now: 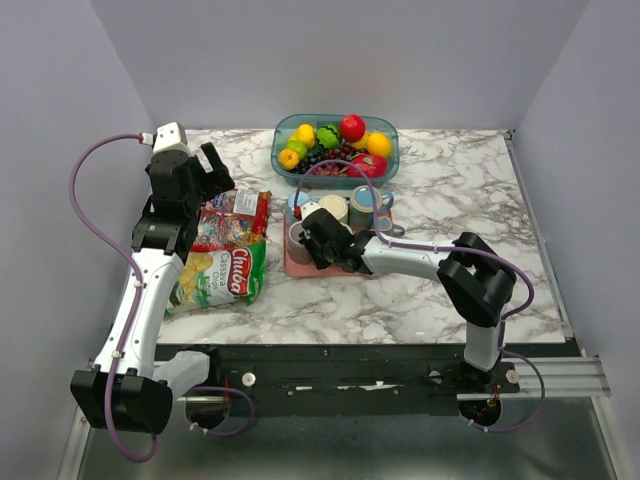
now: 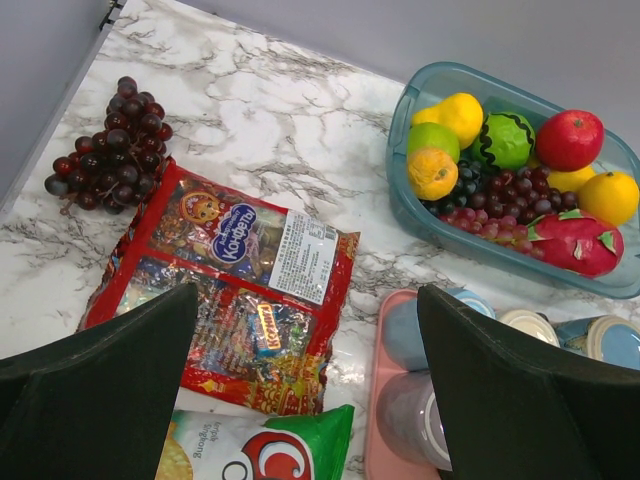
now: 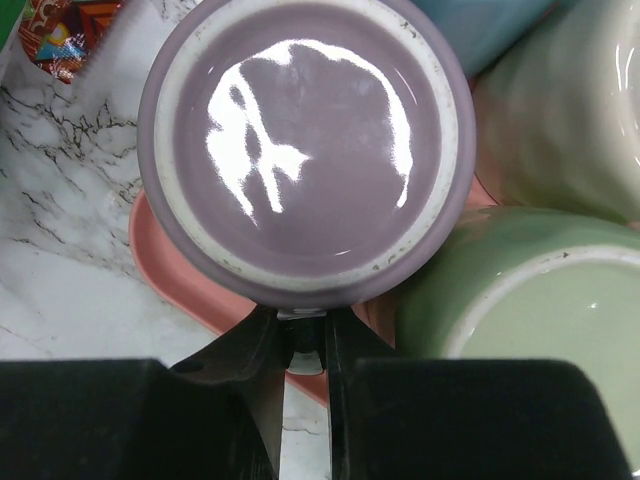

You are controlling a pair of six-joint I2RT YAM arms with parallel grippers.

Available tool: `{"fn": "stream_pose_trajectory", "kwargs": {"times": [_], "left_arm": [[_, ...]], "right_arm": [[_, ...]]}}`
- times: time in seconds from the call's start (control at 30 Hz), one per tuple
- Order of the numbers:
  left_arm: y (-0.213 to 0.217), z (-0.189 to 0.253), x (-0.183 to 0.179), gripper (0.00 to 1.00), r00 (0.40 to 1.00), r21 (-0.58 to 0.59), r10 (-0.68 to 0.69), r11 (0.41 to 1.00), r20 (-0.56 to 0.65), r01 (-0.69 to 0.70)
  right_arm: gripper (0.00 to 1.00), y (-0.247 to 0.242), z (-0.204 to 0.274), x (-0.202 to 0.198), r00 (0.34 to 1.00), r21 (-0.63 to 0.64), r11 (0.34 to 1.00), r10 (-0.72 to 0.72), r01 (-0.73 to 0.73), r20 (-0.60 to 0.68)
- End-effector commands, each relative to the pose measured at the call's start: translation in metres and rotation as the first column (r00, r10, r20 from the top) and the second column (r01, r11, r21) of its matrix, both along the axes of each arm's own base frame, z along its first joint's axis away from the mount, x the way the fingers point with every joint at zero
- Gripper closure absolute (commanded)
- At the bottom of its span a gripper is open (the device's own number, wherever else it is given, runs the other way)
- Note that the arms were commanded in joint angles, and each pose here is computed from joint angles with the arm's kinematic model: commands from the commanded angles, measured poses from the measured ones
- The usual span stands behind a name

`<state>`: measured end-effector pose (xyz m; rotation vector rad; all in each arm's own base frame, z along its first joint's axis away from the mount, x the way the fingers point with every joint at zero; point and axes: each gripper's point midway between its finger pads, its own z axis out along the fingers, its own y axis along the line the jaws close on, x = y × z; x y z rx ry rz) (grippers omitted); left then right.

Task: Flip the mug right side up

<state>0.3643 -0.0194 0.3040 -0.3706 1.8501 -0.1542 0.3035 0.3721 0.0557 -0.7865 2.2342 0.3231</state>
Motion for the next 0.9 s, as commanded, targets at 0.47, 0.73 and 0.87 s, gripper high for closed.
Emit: {"fn": "stream_pose_trajectory", "kwargs": {"times": [0.47,0.73,0.87], "left_arm": [[-0.007,0.021,-0.013,0.01,0.998,-0.015,-0.053,0.998,0.037,0.054],[-0.062,0.084,-0.052,0.01,0.892,-0.017,-0.372,0.921,0.257,0.389],[-0.080,0.119,-0.089,0.01,0.783,0.038,-0.470,0.865,0.407,0.500]], "right_arm": [[0.99,0.010,0.121,-0.030,0.995,0.270,0.958,0.084,-0.097,0.060],[0.99,0.007,0.229,-0.043,0.983,0.472,0.869,0.075,-0.147,0.167],[0.99,0.000,0.288,-0.037,0.967,0.544,0.825,0.012,-0.153,0.254]]}}
